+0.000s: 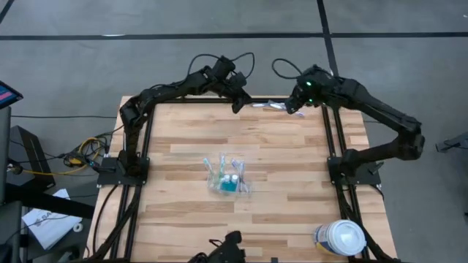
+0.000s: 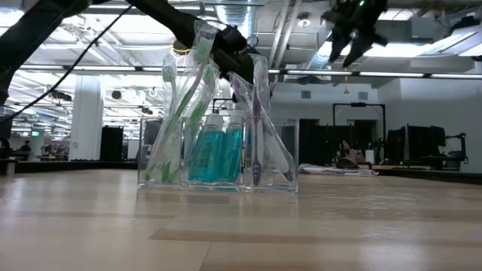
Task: Pick & Place toothbrushing station
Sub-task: Put the purple toothbrush into the transparent organizer
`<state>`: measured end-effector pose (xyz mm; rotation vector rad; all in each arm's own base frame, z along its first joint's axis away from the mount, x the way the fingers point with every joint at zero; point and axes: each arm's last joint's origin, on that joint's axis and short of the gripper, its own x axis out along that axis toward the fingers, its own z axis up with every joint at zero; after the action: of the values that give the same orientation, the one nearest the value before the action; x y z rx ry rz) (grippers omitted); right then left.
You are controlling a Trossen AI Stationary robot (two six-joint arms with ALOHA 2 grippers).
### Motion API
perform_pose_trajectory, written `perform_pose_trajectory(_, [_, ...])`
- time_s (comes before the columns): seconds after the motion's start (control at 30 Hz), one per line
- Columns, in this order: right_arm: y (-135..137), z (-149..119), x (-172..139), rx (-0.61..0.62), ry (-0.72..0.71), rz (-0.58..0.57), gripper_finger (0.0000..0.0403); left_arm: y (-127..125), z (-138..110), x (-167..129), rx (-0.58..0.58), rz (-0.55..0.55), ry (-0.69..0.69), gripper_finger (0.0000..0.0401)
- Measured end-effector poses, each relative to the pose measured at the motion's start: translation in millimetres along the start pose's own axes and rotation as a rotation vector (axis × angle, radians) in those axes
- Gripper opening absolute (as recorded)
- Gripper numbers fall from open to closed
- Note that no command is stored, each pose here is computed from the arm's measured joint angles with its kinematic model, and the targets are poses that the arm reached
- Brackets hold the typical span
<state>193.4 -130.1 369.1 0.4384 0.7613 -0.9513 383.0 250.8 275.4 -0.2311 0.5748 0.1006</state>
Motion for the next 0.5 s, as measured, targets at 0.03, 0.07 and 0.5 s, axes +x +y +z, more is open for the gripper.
perform_pose_trajectory(0.03, [-1,3,9,-0.011,0.022,-0.001,0.0221,0,2,-5,0.003,0.004,-0.009,0.0106])
perform_pose_trajectory(0.07, [-2,6,18,-0.018,0.043,-0.001,0.0221,1,5,-9,0.005,0.011,-0.02,0.0106])
perform_pose_trajectory(0.5, [-17,6,141,-0.15,0.409,0.031,0.0221,3,43,-110,0.042,0.131,-0.217,0.0106])
